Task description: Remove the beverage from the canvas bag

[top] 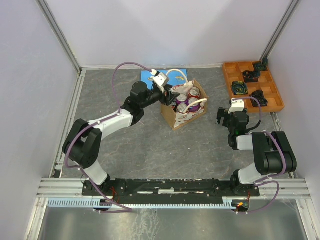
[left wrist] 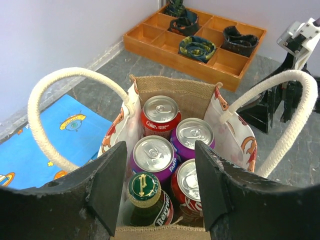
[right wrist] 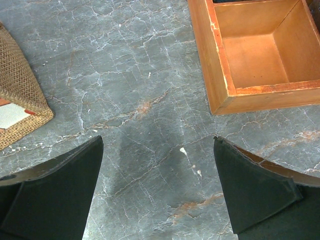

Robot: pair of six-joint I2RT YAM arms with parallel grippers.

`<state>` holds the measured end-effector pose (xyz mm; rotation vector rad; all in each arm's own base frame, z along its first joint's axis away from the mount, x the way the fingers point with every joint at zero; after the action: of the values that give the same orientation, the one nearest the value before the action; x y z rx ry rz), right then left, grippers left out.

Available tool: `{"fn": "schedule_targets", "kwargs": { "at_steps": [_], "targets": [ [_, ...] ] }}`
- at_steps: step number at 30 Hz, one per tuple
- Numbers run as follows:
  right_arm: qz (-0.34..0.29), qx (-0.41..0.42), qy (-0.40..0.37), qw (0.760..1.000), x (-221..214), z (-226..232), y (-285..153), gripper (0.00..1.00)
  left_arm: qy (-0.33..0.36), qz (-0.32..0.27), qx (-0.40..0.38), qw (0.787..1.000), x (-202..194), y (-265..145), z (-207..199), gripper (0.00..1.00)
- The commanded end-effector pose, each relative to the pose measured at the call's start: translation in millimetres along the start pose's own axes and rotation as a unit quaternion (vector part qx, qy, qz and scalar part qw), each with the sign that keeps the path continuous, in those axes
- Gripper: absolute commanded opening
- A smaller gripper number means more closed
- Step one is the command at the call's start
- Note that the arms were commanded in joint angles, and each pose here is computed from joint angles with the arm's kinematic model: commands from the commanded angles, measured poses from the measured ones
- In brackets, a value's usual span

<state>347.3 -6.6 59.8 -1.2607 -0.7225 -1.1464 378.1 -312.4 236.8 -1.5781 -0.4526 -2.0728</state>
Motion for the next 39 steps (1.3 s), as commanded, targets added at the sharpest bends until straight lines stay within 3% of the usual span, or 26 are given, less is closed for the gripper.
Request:
{"fn": "schedule_targets", "kwargs": {
  "at_steps": [1, 21, 25, 30, 34, 39],
  "targets": [
    [-0.032, 0.012, 0.001, 0.999, 19.6, 6.0, 5.2, 0.99, 0.028, -0.034, 0.025, 0.999, 11.2, 6.7, 9.9, 0.63],
    [-0.032, 0.012, 0.001, 0.999, 19.6, 6.0, 5.1, 0.99, 0.012, 0.007, 0.016, 1.0, -36.5, 22.0, 3.1, 0.58],
    [-0.033, 0.011, 0.001, 0.999, 19.9, 5.8, 5.1, 0.99, 0.006, 0.01, 0.013, 1.0, -43.6, 25.4, 1.5, 0.42],
    [-0.032, 0.012, 0.001, 0.999, 19.8, 5.9, 5.1, 0.99, -0.006, 0.012, 0.01, 1.0, -49.1, 29.1, -0.5, 0.04],
    [-0.032, 0.011, 0.001, 0.999, 19.7, 5.9, 5.1, 0.99, -0.004, 0.001, 0.011, 1.0, -40.0, 28.6, 1.4, 0.03],
    [-0.032, 0.011, 0.001, 0.999, 19.4, 5.8, 5.1, 0.99, 0.019, -0.035, 0.02, 0.999, -1.0, 30.8, 14.3, 0.03]
  ]
}}
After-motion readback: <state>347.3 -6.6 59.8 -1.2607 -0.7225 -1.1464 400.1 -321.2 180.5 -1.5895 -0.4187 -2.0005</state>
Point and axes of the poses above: each gripper's point midway between its finger pads, its own y axis out along the fingers, its own z axis along the line the jaws close on, x = y × z, the point moved 3 cm from there along -y, back along the fingers, and after that the axes turned 15 degrees about y, right-handed, at the moved point
